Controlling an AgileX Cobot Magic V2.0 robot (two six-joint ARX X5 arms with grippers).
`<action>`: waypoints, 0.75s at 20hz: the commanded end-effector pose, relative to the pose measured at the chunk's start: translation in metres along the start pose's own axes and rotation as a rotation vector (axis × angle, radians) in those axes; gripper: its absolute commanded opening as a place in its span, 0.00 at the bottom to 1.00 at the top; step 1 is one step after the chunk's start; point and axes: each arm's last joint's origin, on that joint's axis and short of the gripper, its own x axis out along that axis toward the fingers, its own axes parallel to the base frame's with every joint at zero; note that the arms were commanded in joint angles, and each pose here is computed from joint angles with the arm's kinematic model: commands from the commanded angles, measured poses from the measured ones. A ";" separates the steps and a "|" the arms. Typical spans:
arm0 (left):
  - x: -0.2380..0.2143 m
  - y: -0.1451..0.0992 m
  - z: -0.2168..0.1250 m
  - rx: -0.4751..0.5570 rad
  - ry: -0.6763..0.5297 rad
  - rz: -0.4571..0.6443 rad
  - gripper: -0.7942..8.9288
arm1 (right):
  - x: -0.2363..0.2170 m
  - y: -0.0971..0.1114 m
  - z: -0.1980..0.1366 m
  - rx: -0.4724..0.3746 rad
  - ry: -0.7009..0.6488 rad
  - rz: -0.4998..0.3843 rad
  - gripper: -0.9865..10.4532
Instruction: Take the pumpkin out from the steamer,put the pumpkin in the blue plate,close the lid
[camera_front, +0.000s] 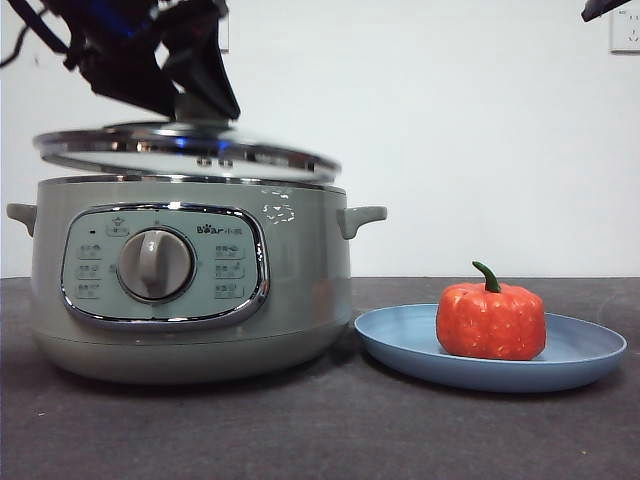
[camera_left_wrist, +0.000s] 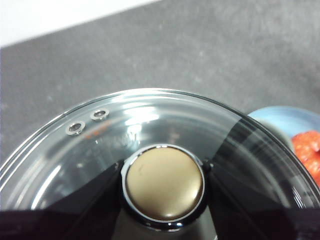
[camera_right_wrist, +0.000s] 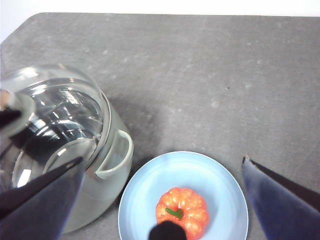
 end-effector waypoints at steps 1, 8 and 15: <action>0.004 -0.001 0.004 -0.003 -0.021 -0.003 0.07 | 0.001 0.000 0.000 0.006 -0.003 -0.002 0.61; 0.009 -0.001 -0.004 -0.005 0.054 -0.023 0.17 | 0.001 0.000 0.000 0.006 -0.003 -0.002 0.61; 0.008 -0.001 -0.003 -0.004 0.046 -0.021 0.54 | 0.001 0.000 0.000 0.006 -0.002 -0.002 0.61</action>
